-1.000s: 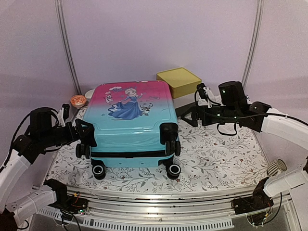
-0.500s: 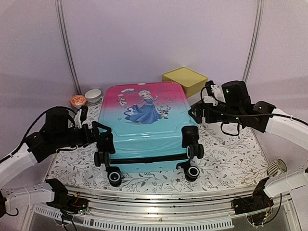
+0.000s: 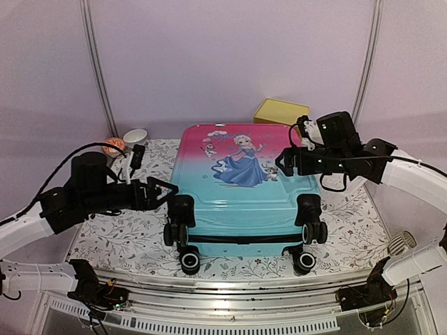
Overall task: Open, take out, and arrange the luggage
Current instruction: Move the luggage to the center of the board, then position the luggage at the center of the board.
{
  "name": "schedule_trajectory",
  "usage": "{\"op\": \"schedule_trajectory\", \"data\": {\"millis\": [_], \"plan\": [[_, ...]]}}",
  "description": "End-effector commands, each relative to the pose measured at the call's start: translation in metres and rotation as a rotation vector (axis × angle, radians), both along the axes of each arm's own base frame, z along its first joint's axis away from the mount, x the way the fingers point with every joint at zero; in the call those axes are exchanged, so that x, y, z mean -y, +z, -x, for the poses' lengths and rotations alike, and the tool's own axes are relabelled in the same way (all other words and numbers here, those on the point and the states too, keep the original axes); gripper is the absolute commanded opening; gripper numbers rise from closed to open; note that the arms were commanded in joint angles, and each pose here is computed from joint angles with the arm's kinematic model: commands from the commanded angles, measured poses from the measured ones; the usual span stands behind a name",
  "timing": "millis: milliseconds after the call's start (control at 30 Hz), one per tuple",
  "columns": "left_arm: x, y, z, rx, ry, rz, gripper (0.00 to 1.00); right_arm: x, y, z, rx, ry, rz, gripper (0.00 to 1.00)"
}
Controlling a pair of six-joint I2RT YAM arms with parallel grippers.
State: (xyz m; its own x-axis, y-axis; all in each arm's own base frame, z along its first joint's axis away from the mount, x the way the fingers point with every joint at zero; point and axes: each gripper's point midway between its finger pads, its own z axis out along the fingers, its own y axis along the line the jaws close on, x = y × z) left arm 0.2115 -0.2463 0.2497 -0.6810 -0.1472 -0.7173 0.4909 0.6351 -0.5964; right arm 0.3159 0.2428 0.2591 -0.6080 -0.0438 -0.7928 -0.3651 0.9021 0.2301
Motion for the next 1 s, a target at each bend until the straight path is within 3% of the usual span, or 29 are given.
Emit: {"op": "schedule_trajectory", "data": {"millis": [0, 167, 267, 367, 533, 700, 800, 967], "plan": [[-0.037, 0.003, 0.003, 0.041, 0.118, -0.084, 0.98, 0.04, -0.006, -0.014, -0.056, -0.136, -0.027, 0.99], [-0.058, -0.011, 0.006, -0.028, 0.189, -0.107, 0.98, 0.065, 0.006, -0.03, -0.049, -0.151, -0.136, 0.99], [-0.066, -0.027, 0.004, -0.088, 0.232, -0.134, 0.97, 0.054, -0.001, -0.036, -0.092, -0.072, -0.176, 0.99], [-0.074, -0.03, 0.002, -0.094, 0.264, -0.132, 0.95, 0.018, -0.009, -0.032, -0.15, 0.101, -0.245, 0.99], [-0.07, 0.004, 0.01, 0.014, 0.204, -0.017, 0.98, -0.056, -0.013, -0.02, -0.177, 0.295, -0.279, 0.99], [-0.083, -0.003, 0.012, -0.04, 0.265, -0.046, 0.98, -0.147, 0.003, 0.004, -0.168, 0.514, -0.323, 0.99], [-0.097, -0.015, 0.013, -0.077, 0.329, -0.08, 0.98, -0.163, 0.003, -0.006, -0.143, 0.499, -0.304, 0.99], [-0.122, -0.016, 0.016, -0.08, 0.436, -0.084, 0.98, -0.148, -0.007, -0.038, -0.107, 0.34, -0.216, 0.99]]}}
